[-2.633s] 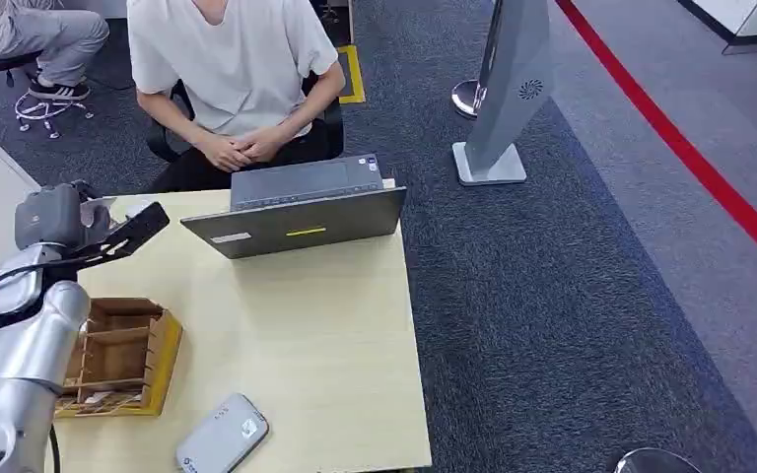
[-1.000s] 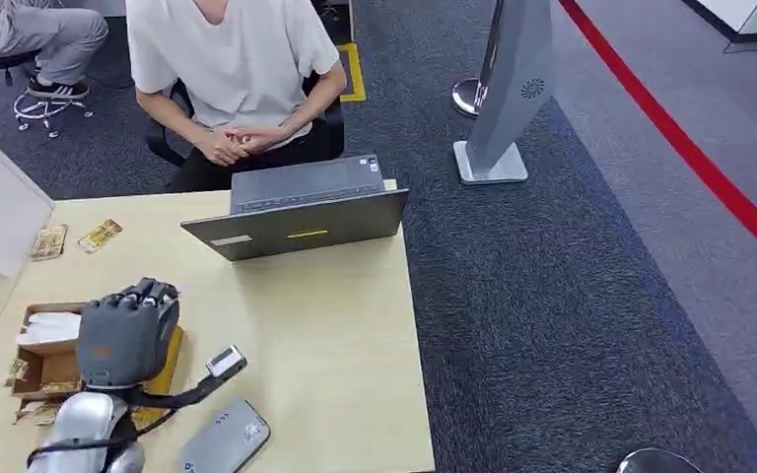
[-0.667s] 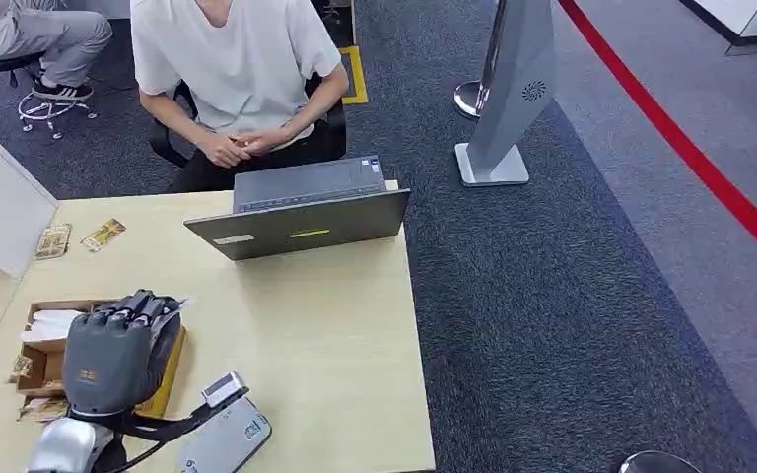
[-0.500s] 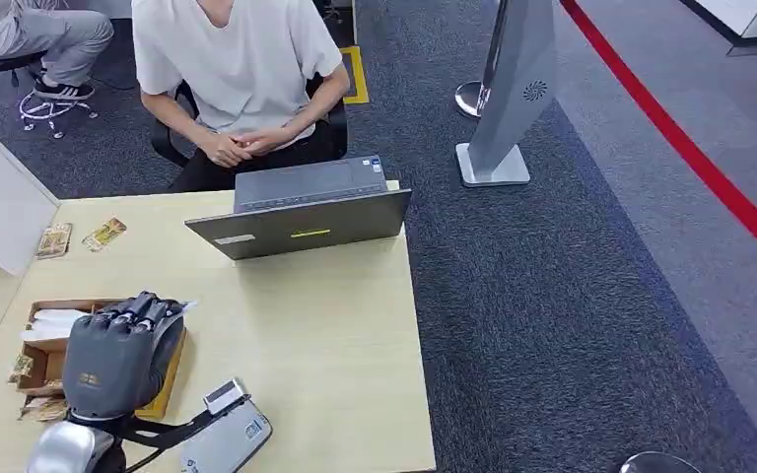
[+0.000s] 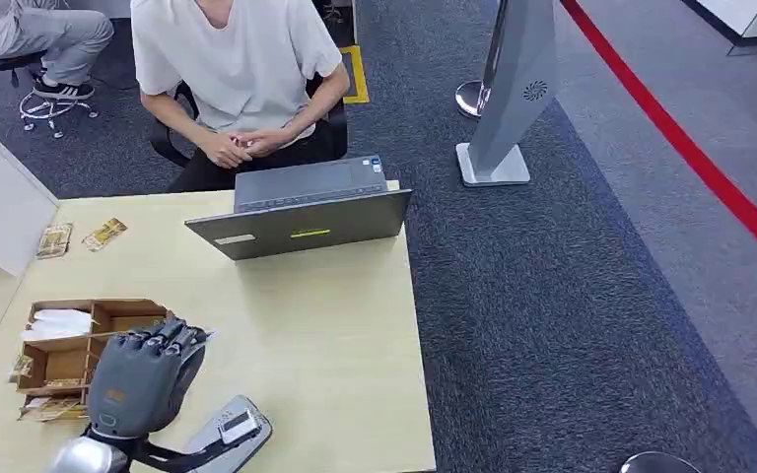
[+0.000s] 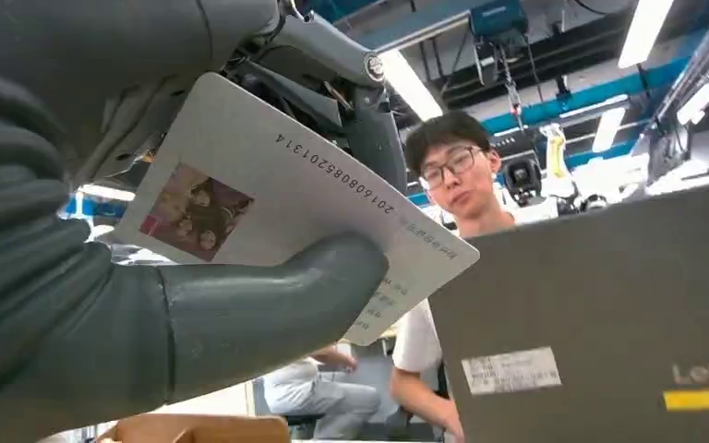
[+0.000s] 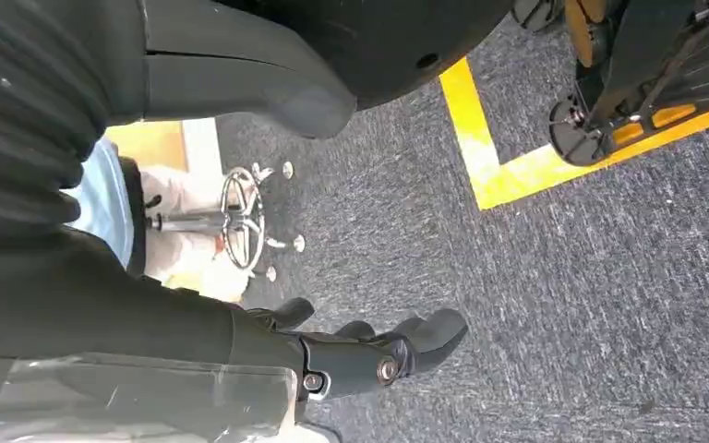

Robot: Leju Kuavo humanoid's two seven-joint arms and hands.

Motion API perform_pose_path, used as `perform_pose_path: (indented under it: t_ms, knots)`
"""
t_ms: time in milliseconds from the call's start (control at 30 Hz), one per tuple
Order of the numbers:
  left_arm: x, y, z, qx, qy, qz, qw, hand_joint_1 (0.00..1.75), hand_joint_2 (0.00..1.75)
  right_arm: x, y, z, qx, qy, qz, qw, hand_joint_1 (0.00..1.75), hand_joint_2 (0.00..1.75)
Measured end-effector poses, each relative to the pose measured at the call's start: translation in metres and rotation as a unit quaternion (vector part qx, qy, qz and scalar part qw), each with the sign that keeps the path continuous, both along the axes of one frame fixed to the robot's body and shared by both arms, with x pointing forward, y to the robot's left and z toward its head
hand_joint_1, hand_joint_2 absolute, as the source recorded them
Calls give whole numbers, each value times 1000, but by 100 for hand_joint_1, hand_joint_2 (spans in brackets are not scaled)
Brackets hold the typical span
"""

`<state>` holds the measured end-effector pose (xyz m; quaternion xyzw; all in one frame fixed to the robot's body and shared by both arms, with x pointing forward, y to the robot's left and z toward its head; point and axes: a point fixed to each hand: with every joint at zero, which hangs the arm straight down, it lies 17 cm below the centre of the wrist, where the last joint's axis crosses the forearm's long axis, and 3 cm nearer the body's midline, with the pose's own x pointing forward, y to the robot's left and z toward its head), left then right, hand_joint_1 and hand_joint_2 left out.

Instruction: Pass the card to the sensor for recognition and then transmit it.

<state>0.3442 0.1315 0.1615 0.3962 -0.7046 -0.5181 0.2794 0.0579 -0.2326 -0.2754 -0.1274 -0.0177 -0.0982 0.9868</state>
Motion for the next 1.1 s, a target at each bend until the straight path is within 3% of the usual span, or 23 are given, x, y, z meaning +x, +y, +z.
perform_pose_path:
  t_ms: [700,733,767,1100]
  knots:
    - [-5,-3,-6,6,7,-7,1000,175,175,0,0,0,0,0,-3,1000,0,175]
    - [-10,-5,-20,14,33,-16,999,175,175,0,0,0,1,0,-6,1000,0,175]
    - [-33,-11,-48,19,68,-35,997,175,175,-1,0,0,1,1,-12,1000,0,175]
    - [-62,-8,-89,5,150,-47,988,175,175,-2,-3,0,-6,4,-18,1000,0,175]
